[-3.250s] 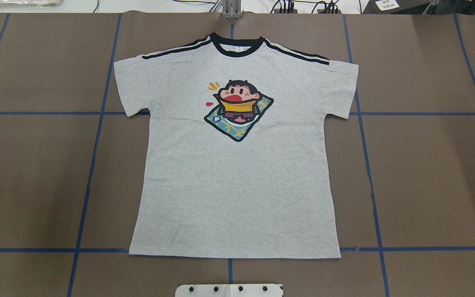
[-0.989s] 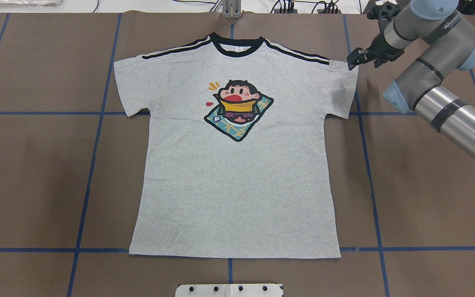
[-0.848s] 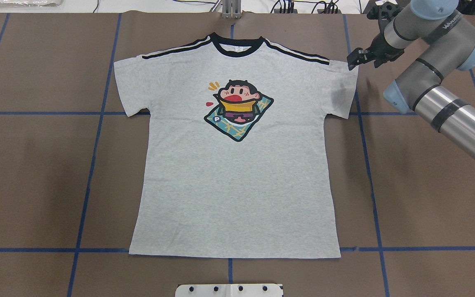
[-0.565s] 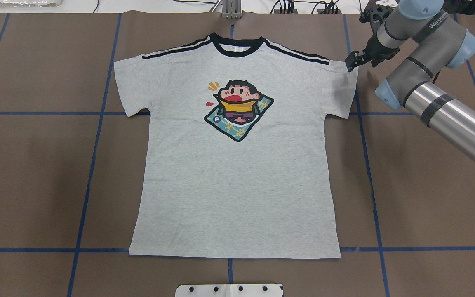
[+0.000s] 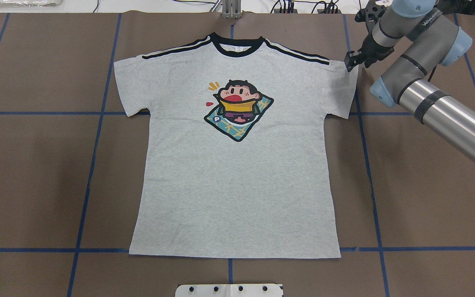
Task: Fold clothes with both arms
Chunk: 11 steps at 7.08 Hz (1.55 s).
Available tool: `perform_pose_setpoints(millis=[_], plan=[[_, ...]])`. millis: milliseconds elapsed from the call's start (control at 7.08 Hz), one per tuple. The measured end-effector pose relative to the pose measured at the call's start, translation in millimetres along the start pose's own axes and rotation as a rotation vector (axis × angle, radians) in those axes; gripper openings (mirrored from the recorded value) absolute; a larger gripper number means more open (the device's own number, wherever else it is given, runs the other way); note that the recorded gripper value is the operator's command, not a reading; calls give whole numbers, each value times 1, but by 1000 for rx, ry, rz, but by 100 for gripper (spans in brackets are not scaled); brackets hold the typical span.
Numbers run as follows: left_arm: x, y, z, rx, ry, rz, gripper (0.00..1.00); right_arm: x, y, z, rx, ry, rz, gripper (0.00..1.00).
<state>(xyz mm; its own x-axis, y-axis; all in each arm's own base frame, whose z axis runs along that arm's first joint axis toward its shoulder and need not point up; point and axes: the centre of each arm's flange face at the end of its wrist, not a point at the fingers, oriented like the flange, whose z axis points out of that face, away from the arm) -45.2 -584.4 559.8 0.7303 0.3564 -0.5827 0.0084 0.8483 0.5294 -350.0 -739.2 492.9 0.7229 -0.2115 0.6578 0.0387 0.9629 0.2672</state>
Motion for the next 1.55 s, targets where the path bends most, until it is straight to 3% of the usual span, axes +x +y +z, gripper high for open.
perform_pose_setpoints(millis=[141, 283, 565, 989, 1131, 1555], plan=[[1, -2, -1, 3, 0, 2, 99, 0, 0, 1, -2, 1, 1, 55], [1, -5, -1, 4, 0, 3, 99, -1, -1, 2, -4, 1, 0, 46], [1, -6, -1, 5, 0, 4, 99, -4, -2, 2, -5, -1, -2, 18], [1, -6, -1, 4, 0, 3, 99, -10, -6, -1, 0, -7, -6, 10], [1, -6, -1, 4, 0, 3, 99, -14, -9, -4, 5, -12, -9, 0], [2, -6, -1, 5, 0, 4, 99, -22, -14, -13, 18, -24, -14, 0]])
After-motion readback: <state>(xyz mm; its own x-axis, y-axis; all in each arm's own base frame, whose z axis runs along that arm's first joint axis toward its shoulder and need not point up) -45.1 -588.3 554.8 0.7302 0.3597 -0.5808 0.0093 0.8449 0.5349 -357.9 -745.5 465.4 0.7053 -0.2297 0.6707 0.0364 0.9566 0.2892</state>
